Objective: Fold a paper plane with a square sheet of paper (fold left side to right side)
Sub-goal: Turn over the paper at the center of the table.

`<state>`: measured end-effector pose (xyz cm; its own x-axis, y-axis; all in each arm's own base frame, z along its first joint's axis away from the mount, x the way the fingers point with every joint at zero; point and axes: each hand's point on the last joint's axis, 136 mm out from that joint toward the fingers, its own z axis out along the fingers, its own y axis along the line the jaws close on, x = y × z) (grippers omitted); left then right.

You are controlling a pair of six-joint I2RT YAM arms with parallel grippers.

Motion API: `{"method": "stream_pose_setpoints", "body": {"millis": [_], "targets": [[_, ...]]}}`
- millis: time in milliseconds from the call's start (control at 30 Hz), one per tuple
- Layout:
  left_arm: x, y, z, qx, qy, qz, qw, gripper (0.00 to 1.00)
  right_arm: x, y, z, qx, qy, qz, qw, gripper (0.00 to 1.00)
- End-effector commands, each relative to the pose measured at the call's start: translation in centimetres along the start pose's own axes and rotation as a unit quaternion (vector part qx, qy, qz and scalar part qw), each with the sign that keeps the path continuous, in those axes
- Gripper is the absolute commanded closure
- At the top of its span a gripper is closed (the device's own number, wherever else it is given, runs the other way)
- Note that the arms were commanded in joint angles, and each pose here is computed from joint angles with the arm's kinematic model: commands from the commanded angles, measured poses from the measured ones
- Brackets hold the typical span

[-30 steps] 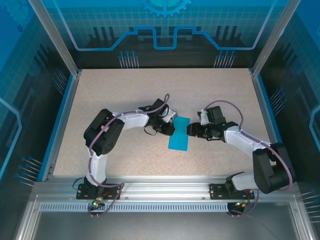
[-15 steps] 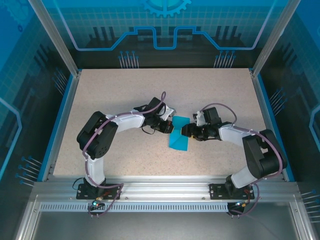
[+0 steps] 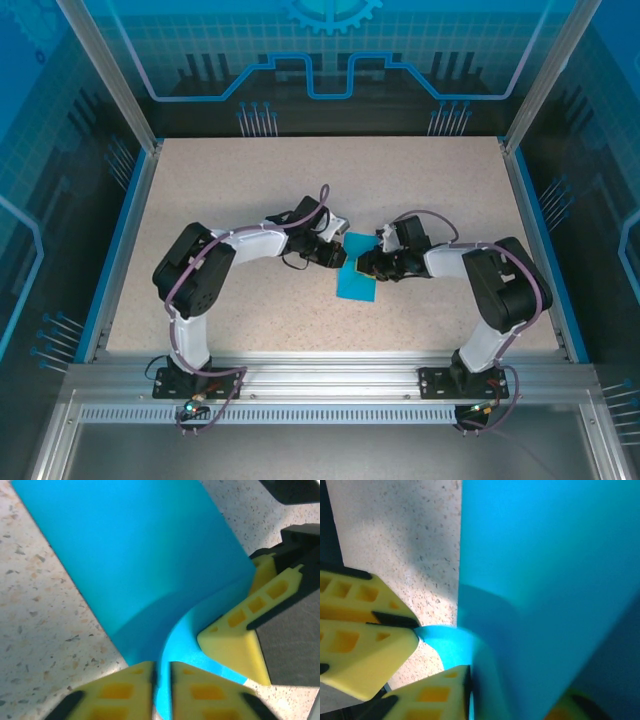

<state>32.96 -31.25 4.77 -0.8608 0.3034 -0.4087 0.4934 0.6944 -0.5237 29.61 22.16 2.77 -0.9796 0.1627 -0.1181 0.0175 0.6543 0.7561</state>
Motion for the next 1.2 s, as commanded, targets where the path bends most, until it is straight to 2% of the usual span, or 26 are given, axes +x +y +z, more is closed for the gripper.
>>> {"method": "stream_pose_setpoints", "body": {"millis": [0, 100, 267, 367, 567, 733, 900, 1167], "targets": [[-1.7, -0.5, -2.7, 0.018, -0.043, -0.021, 0.999, 0.73, -1.3, 1.7, -0.3, -0.025, -0.021, -0.026, 0.999, 0.91], [-2.7, 0.3, -5.0, 0.027, -0.08, -0.055, 0.995, 0.63, -2.2, 2.7, -1.5, -0.036, -0.041, -0.06, 0.997, 0.98], [-4.3, 1.0, -10.5, 0.066, -0.162, -0.118, 0.978, 0.41, -3.9, 4.9, -4.7, -0.07, -0.083, -0.12, 0.987, 0.97], [-4.9, 0.1, -13.7, 0.109, -0.203, -0.143, 0.962, 0.26, -5.0, 7.9, -7.4, -0.114, -0.115, -0.165, 0.973, 0.97], [-6.0, -5.1, -18.7, 0.196, -0.236, -0.099, 0.946, 0.07, -6.3, 15.4, -12.8, -0.19, -0.165, -0.26, 0.932, 0.96], [-7.2, -8.2, -21.3, 0.25, -0.255, -0.071, 0.931, 0.01, -6.3, 19.5, -15.4, -0.23, -0.18, -0.287, 0.912, 0.94], [-7.7, -11.5, -21.5, 0.281, -0.241, -0.027, 0.929, 0.01, -5.6, 23.0, -16.3, -0.26, -0.177, -0.312, 0.897, 0.94], [-8.5, -12.3, -20.6, 0.294, -0.233, -0.03, 0.926, 0.04, -4.8, 24.9, -16.4, -0.294, -0.176, -0.307, 0.888, 0.94]]}}
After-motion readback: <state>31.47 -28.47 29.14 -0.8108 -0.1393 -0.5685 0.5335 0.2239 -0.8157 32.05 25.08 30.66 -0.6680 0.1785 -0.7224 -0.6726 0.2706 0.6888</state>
